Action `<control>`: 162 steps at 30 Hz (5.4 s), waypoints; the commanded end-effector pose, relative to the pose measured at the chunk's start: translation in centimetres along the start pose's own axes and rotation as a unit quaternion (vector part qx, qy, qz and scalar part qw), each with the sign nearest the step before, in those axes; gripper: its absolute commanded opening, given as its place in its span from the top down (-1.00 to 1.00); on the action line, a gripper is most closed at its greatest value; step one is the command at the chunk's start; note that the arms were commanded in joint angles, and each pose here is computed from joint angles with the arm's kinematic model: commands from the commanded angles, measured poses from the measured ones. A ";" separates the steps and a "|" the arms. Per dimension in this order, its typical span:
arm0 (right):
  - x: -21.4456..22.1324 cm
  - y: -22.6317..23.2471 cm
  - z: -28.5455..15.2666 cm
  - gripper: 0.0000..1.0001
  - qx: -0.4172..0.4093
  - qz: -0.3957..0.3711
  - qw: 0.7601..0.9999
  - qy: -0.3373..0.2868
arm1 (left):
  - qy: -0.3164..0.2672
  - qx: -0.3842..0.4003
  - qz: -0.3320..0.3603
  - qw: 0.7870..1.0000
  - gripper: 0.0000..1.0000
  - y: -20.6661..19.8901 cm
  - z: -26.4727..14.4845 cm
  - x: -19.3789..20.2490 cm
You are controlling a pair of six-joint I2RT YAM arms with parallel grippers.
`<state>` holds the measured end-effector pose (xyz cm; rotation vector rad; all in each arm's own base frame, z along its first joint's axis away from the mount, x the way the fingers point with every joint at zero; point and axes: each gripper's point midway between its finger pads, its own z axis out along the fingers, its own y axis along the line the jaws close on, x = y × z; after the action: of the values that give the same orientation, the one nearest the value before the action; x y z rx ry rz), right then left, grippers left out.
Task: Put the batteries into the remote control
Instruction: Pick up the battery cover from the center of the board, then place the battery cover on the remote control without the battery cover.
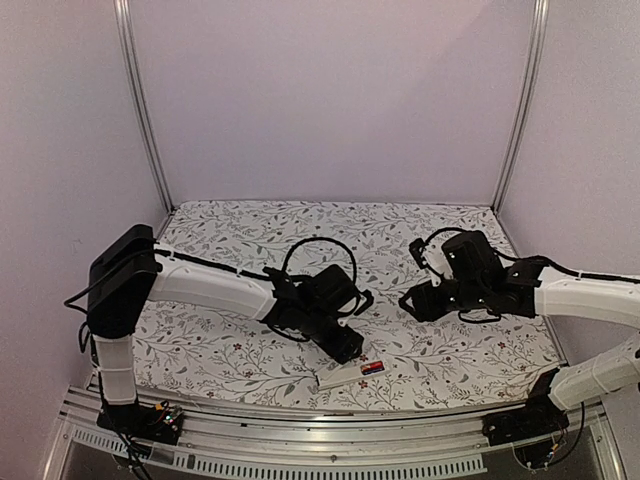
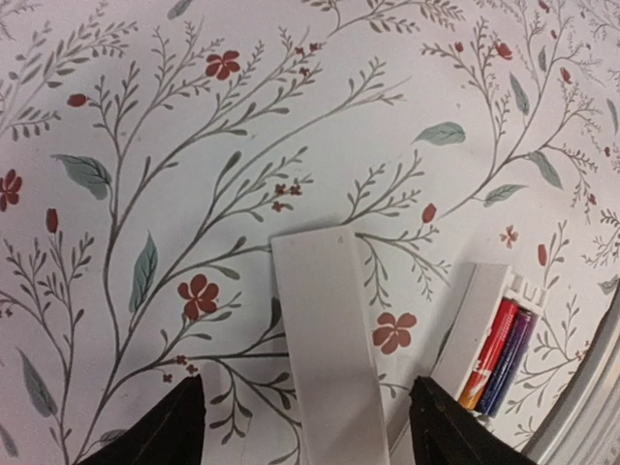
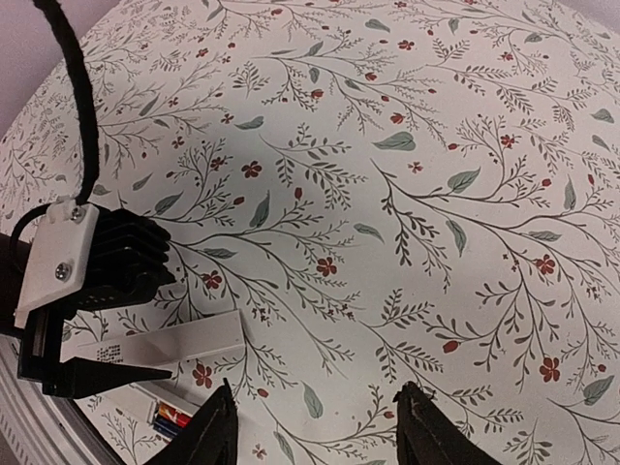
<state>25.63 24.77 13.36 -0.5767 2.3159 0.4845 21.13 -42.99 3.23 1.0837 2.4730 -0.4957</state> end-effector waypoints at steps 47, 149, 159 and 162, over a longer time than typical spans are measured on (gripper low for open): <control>-1.7 -0.6 -4.4 -0.08 0.008 -0.006 0.998 -0.068 | -0.054 0.050 0.117 0.990 0.64 -4.1 -4.1 -2.0; 13.6 6.8 5.1 0.43 -0.149 0.198 0.958 0.143 | 0.025 0.064 0.233 0.970 0.32 -5.8 0.6 3.4; 12.5 7.1 4.8 0.42 -0.152 0.193 0.960 0.132 | 0.022 0.062 0.228 0.972 0.03 -5.5 0.3 3.1; 12.5 7.1 4.8 0.40 -0.151 0.191 0.960 0.136 | 0.016 0.066 0.226 0.972 -0.13 -5.6 -0.3 2.8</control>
<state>16.38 29.84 2.70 -0.3256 2.6262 1.0487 14.91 -45.04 2.64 1.6697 2.1302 -0.4990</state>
